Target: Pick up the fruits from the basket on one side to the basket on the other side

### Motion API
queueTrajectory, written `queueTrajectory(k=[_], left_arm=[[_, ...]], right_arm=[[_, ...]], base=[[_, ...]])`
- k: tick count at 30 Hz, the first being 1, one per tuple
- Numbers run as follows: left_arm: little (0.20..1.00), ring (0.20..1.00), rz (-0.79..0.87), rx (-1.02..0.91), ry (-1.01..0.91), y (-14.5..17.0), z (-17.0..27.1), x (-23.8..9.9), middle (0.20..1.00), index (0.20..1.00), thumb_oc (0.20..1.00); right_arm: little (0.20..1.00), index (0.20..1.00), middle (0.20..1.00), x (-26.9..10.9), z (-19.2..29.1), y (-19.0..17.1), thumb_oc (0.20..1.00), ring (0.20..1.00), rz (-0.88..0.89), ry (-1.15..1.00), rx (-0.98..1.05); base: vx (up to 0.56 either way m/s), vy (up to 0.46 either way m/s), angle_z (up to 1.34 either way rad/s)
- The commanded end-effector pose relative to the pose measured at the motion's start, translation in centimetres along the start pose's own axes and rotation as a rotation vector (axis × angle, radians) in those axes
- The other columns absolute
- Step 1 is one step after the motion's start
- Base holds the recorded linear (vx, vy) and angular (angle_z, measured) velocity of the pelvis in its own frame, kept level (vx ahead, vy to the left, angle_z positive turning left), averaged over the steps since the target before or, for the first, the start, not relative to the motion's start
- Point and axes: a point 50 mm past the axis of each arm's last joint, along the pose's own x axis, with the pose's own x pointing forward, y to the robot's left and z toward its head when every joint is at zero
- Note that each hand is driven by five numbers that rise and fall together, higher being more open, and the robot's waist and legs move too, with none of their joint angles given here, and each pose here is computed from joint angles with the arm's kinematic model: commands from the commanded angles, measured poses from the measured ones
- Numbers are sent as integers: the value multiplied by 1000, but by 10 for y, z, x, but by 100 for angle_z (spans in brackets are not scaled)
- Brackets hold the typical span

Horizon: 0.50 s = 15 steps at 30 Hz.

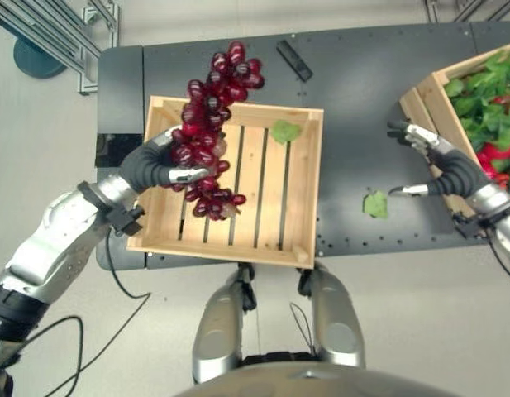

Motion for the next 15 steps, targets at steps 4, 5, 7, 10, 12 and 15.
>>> queueTrajectory(k=[4,5,7,10,12,15], left_arm=[[200,200,-148,-45,-131,-17,14,22,200,200,200],[200,200,-163,-31,-132,-18,14,27,200,200,200],[200,200,-199,-20,-134,-22,15,33,200,200,200],[200,200,-261,-5,-142,-29,17,50,200,200,200],[200,200,-313,3,-148,-36,19,62,200,200,200],[200,200,-369,0,-151,-46,19,77,200,200,200]], right_arm=[[1000,1000,1000,15,13,14,1000,1000,161,-81,57],[1000,1000,1000,18,15,15,1000,1000,193,-87,70],[1000,1000,1000,22,14,21,1000,1000,231,-88,101],[1000,1000,1000,32,20,28,1000,1000,294,-114,134],[1000,1000,1000,40,21,35,1000,1000,317,-130,210],[1000,1000,1000,51,19,48,1000,1000,338,-153,373]], base=[[77,-11,2],[104,-15,3],[68,-19,2],[48,-19,-1],[92,-31,-3],[72,-23,-4]])
